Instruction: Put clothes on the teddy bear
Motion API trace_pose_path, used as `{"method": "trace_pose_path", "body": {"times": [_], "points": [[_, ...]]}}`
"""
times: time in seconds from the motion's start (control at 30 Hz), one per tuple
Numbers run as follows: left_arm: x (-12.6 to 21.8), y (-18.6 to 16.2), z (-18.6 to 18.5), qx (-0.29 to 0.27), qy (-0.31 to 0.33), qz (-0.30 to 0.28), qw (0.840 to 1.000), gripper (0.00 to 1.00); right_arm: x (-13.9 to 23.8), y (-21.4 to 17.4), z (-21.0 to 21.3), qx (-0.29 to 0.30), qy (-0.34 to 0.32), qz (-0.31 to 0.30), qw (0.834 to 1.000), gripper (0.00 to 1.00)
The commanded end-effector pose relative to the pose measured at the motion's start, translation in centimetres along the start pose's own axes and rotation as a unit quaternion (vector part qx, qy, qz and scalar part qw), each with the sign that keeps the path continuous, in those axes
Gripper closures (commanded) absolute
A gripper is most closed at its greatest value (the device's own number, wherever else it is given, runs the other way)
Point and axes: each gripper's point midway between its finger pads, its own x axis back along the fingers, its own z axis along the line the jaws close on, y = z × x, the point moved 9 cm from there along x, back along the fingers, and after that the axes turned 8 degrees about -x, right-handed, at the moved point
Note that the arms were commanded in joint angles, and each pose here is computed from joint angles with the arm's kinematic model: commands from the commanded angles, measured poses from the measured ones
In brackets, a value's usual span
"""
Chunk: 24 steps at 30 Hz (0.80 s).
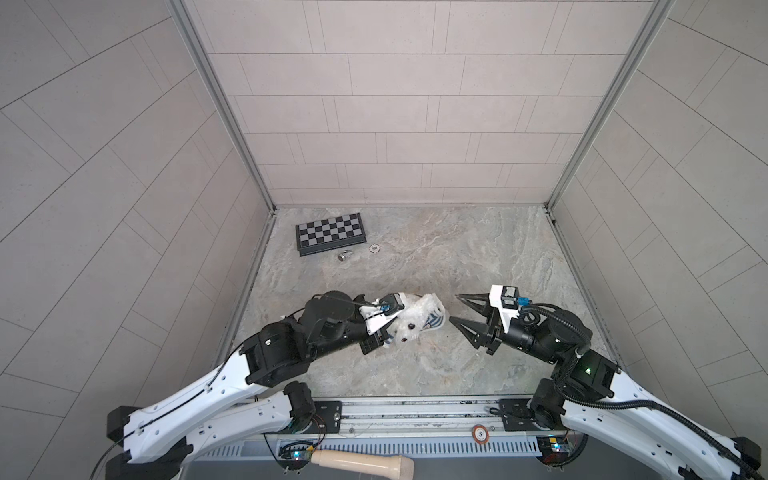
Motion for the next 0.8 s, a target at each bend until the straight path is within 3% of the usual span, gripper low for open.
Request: {"method": "trace_pose_path", "body": {"times": [0.0, 0.17, 0.23, 0.53, 0.77], "points": [[1.1, 1.7, 1.1, -0.008, 0.06, -0.086, 0.994, 1.0, 0.0, -1.5, -2.1, -0.103, -0.088, 0.029, 0.99, 0.41], [1.5, 0.6, 0.7, -0.015, 0.081, -0.123, 0.989, 1.0, -0.4, -2.1, -4.0, -0.238, -0.068, 0.013, 0.969, 0.43], [1.5, 0.3, 0.6, -0.018, 0.085, -0.13, 0.988, 1.0, -0.6, -2.1, -4.6, -0.266, -0.062, 0.005, 0.962, 0.47], [1.5, 0.1, 0.3, -0.014, 0.085, -0.149, 0.985, 1.0, -1.6, -3.3, -5.4, -0.267, -0.07, 0.055, 0.959, 0.6], [1.6, -0.1, 0.2, -0.011, 0.081, -0.15, 0.985, 1.0, -2.2, -3.3, -5.5, -0.265, -0.053, 0.054, 0.961, 0.65]]}}
